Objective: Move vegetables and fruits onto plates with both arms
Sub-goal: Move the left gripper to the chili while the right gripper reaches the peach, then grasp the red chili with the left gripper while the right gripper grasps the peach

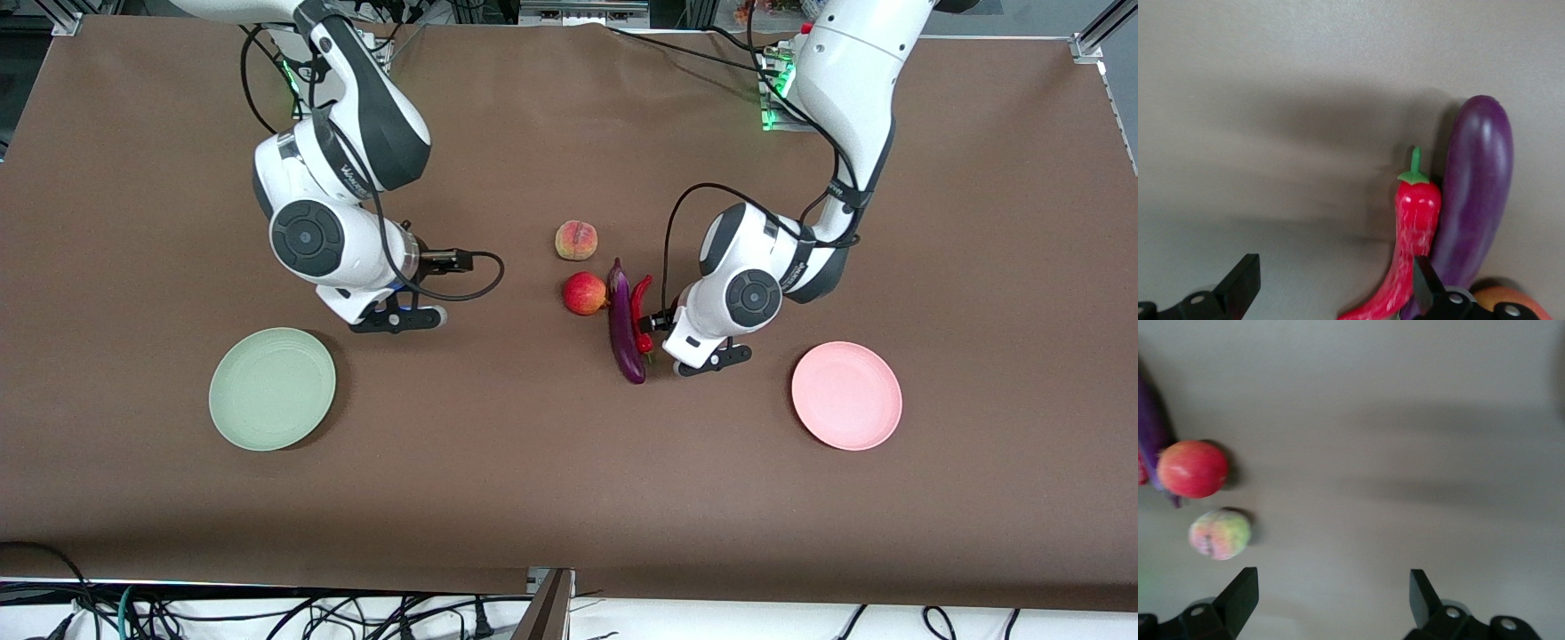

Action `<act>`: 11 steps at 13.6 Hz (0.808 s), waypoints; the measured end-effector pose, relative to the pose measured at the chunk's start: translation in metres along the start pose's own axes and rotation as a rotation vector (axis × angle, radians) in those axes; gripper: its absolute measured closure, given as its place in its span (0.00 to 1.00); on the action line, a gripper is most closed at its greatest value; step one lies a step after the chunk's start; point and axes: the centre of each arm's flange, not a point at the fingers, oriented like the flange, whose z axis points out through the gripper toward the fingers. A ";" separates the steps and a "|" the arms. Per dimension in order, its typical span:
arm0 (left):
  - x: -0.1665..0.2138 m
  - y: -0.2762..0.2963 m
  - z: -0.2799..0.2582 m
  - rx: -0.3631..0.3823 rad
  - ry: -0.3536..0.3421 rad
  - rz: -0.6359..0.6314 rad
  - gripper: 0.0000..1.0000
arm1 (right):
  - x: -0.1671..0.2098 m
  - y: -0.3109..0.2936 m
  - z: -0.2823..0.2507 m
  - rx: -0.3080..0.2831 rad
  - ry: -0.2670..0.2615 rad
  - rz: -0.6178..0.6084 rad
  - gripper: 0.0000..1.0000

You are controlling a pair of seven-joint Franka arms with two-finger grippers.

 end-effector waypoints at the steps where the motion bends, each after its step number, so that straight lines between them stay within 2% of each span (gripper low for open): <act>1: 0.003 0.001 0.004 -0.004 0.007 -0.005 0.00 | 0.000 -0.001 0.006 0.035 -0.009 0.011 0.00; 5: 0.004 0.011 0.012 -0.005 0.010 -0.042 0.00 | -0.003 -0.024 0.054 0.149 -0.021 0.042 0.00; 6: 0.000 0.016 0.013 -0.005 0.011 -0.044 0.00 | -0.007 -0.036 0.071 0.163 -0.029 0.040 0.00; 11: -0.004 0.023 0.015 -0.004 0.013 -0.049 0.00 | -0.033 -0.090 0.133 0.118 -0.084 0.040 0.00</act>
